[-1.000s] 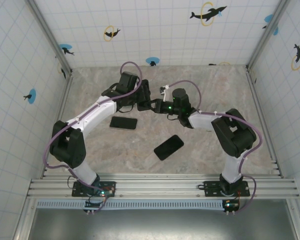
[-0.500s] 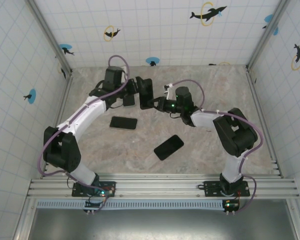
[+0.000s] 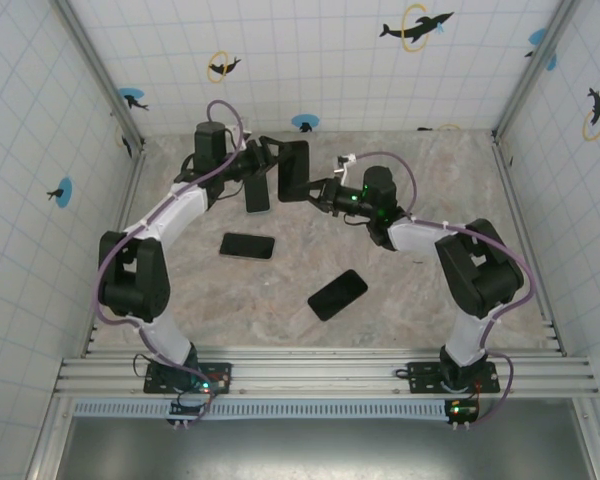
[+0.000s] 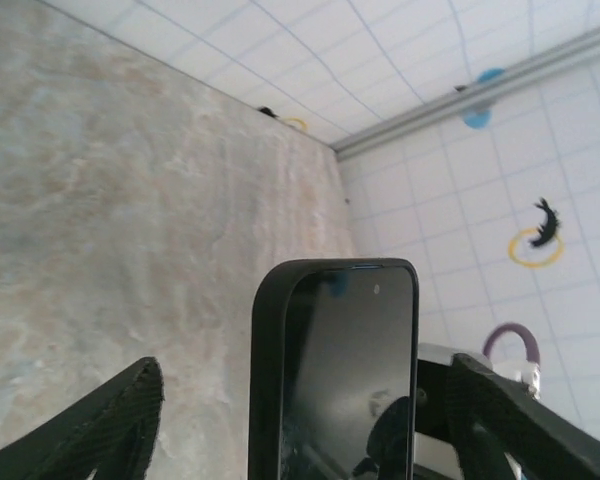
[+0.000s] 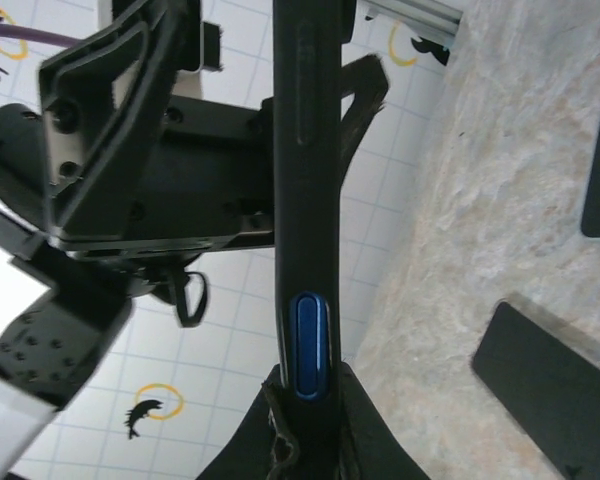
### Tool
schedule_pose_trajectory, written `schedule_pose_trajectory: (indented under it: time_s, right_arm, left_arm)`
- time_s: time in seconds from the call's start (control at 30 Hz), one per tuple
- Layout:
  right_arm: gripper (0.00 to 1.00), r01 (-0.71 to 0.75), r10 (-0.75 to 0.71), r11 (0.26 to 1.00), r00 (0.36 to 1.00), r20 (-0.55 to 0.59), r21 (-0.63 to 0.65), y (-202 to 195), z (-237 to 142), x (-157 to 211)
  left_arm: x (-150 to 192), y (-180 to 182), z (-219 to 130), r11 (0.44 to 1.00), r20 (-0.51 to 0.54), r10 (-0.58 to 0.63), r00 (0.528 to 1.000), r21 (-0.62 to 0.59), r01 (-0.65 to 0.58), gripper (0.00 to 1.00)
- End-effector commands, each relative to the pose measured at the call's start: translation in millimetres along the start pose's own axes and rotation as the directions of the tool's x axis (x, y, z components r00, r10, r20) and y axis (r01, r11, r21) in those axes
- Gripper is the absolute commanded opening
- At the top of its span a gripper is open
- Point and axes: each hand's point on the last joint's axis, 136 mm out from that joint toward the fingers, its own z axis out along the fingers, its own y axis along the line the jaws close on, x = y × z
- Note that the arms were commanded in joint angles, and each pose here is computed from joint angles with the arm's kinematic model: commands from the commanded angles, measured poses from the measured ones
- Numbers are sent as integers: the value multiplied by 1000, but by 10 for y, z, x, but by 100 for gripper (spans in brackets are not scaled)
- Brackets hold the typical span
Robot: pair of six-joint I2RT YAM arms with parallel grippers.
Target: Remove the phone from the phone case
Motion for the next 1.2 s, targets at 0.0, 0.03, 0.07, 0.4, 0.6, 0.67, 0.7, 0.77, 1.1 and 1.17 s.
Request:
schedule_pose_trajectory:
  time_s: [0.0,0.03,0.07,0.4,0.6,0.67,0.7,0.77,1.1,1.17]
  right_arm:
    - [5,74,-70,981,997,27,-178,685,-51,-141]
    - [4,67,-64,981,998,22,-182,691,-54,-142]
    - [4,59,-57,981,998,19,-182,685,-57,-138]
    - [4,-15,15,980,1000,-3,-198,661,-77,-177]
    - [5,-60,57,978,998,-24,-201,633,-74,-173]
    - [6,-73,67,974,997,-40,-213,659,-57,-156]
    - [6,-83,75,973,996,-46,-217,664,-50,-151]
    - [6,-87,76,972,996,-54,-219,670,-41,-146]
    - [27,-104,94,979,994,-62,-177,558,-39,-156]
    - [34,-101,94,979,994,-51,-175,558,-48,-165]
  left_arm:
    - [-115,-361,1,985,-36,-8,999,170,14,65]
    - [-119,-362,3,983,-44,-18,999,182,26,60]
    - [-134,-377,-6,981,-45,-21,999,194,30,56]
    - [-54,-494,-20,955,-119,-58,991,283,90,32]
    - [-32,-521,-21,951,-140,-61,988,294,100,23]
    - [-31,-514,-17,949,-144,-61,988,297,102,22]
    - [-29,-526,-11,948,-145,-59,988,302,101,21]
    - [-41,-540,-14,945,-144,-61,988,310,103,18]
    - [-94,-518,-24,949,-102,-87,991,295,113,4]
    - [-131,-536,-40,949,-73,-96,993,294,114,1]
